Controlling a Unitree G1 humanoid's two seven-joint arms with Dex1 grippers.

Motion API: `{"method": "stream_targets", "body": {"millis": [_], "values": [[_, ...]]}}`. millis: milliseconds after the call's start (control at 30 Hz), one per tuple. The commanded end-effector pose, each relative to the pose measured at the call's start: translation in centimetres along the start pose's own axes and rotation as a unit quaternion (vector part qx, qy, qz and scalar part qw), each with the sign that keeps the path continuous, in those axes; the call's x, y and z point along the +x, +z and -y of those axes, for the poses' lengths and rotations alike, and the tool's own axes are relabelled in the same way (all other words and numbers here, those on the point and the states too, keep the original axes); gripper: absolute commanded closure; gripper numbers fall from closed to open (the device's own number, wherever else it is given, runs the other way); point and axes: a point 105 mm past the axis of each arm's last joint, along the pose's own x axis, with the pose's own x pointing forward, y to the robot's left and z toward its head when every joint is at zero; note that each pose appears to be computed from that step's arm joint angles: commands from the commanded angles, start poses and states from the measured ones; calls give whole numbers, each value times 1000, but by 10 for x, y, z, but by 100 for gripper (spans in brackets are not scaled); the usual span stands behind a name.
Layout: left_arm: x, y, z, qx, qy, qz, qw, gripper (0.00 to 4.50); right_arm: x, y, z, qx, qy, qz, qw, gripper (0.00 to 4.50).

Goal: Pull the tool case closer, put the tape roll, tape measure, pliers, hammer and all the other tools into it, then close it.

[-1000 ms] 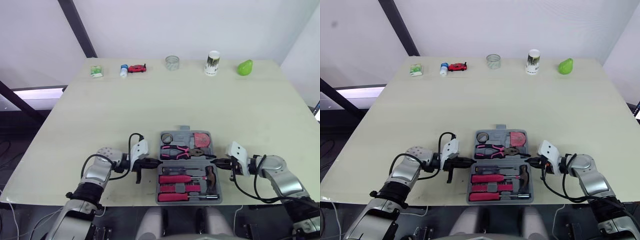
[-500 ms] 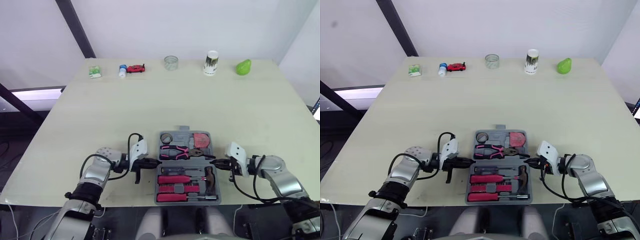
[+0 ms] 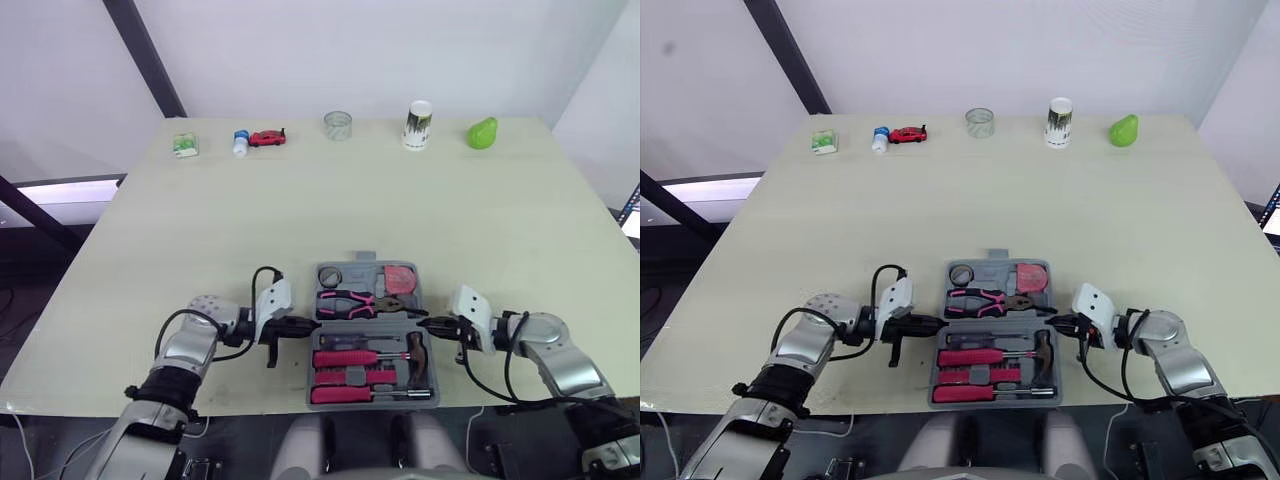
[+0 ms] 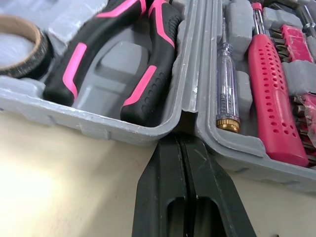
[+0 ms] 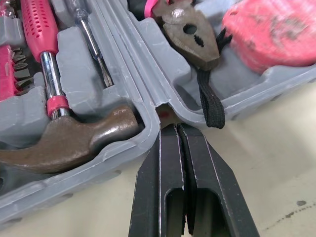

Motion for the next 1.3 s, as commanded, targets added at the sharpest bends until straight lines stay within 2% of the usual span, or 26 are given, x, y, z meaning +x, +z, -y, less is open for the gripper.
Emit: {"method": "stream_targets", "body": {"millis": [33, 267, 433, 500, 533, 567, 633, 767, 800, 1033, 1233, 1300], "values": [[-16, 11, -6, 21, 26, 14, 999, 450, -18, 10, 14, -17, -33, 24, 999, 444], [-38, 21, -13, 35, 64, 29, 997, 450, -39, 13, 34, 15, -74, 42, 996, 444], [-30, 50, 16, 38, 0, 88, 995, 450, -36, 32, 43, 107, -75, 96, 987, 444], [-20, 60, 32, 42, -35, 102, 993, 450, -32, 43, 48, 155, -65, 118, 979, 386], [-15, 63, 40, 41, -51, 107, 992, 450, -30, 47, 50, 179, -59, 122, 974, 343], [-13, 65, 44, 39, -60, 110, 991, 450, -30, 49, 51, 193, -54, 123, 972, 323], [-4, 64, 54, 41, -81, 99, 991, 450, -26, 50, 57, 229, -50, 117, 965, 235], [15, 52, 67, 63, -117, 56, 990, 450, -16, 48, 72, 266, -49, 87, 959, 22], [19, 49, 70, 70, -125, 48, 989, 450, -14, 47, 74, 271, -46, 81, 958, 10], [40, 18, 81, 71, -146, -12, 987, 450, 6, 35, 81, 317, -2, 15, 948, 10], [41, -2, 78, 87, -143, -58, 984, 450, 24, 45, 73, 350, 65, 23, 934, 10], [40, -3, 77, 85, -139, -57, 985, 450, 32, 49, 74, 361, 69, 34, 929, 10]]}}
